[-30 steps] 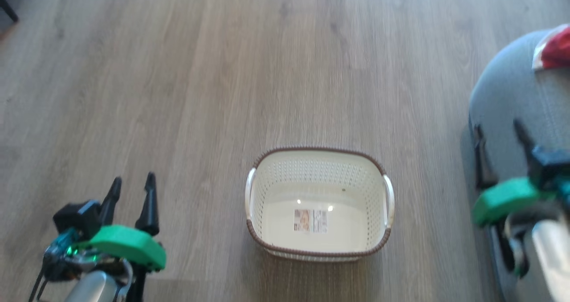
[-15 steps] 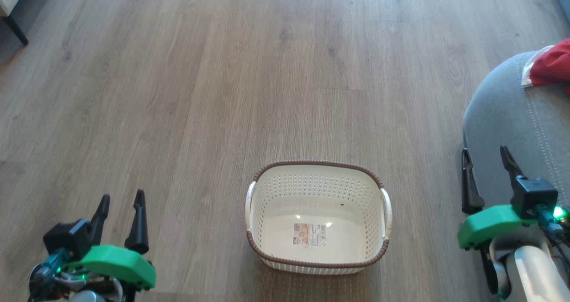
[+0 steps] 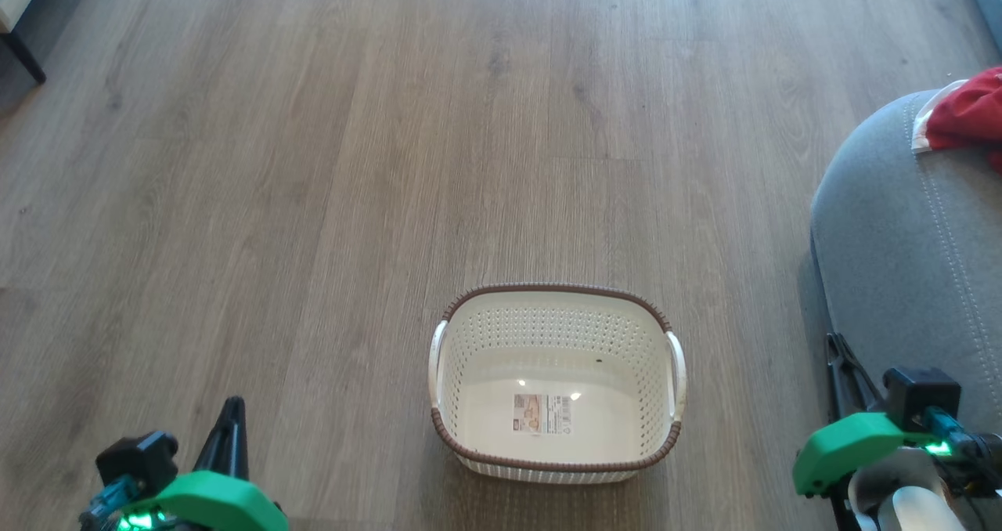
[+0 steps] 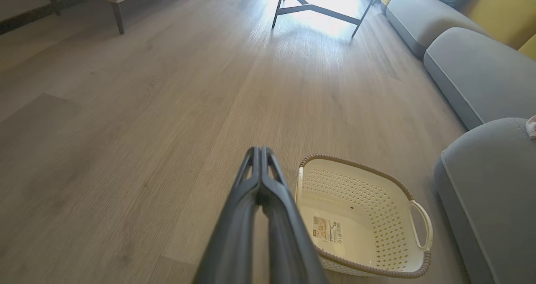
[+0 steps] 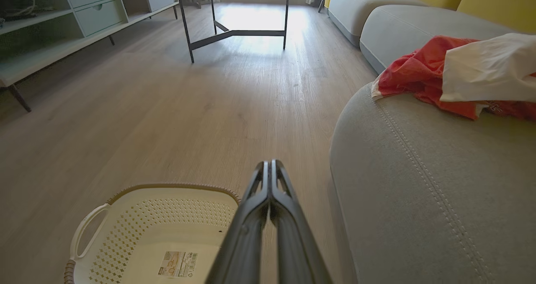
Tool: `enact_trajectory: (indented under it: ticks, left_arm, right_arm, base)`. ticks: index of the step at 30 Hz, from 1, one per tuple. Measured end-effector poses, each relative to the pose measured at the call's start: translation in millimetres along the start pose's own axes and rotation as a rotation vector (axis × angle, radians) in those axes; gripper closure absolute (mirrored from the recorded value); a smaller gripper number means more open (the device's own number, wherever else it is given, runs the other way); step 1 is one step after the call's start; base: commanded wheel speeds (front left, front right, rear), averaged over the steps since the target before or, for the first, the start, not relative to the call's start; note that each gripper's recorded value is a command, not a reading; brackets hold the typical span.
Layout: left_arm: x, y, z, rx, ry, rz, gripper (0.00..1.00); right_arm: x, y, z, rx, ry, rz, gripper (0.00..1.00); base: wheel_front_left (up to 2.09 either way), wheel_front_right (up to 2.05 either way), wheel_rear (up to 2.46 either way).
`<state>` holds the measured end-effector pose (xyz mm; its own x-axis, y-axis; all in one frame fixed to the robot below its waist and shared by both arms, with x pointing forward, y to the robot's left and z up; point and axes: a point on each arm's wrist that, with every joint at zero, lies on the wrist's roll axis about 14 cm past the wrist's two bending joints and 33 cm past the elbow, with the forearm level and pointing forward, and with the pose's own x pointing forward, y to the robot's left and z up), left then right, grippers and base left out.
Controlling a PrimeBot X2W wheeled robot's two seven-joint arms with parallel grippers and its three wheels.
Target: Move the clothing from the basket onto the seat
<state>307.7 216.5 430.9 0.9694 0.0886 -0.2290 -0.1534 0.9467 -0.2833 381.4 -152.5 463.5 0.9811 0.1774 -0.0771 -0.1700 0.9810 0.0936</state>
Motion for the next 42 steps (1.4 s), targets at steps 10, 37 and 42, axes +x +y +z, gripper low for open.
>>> enact_trajectory:
  ticks: [10,37,42]
  left_arm:
    - [3,-1,-3,-0.103,0.025,0.008,1.0]
    - [16,-8,3,-0.379,0.049,0.007,1.0]
    - [19,-11,4,-0.429,0.054,0.002,1.0]
  right_arm:
    - [-2,-6,0,0.125,0.001,-0.039,1.0]
    - [-7,-24,-1,0.444,0.002,-0.129,1.0]
    - [-6,-26,1,0.505,-0.006,-0.139,1.0]
  base:
    - [0.0,0.0,0.0]
    - [0.0,0.0,0.0]
    - [0.0,0.0,0.0]
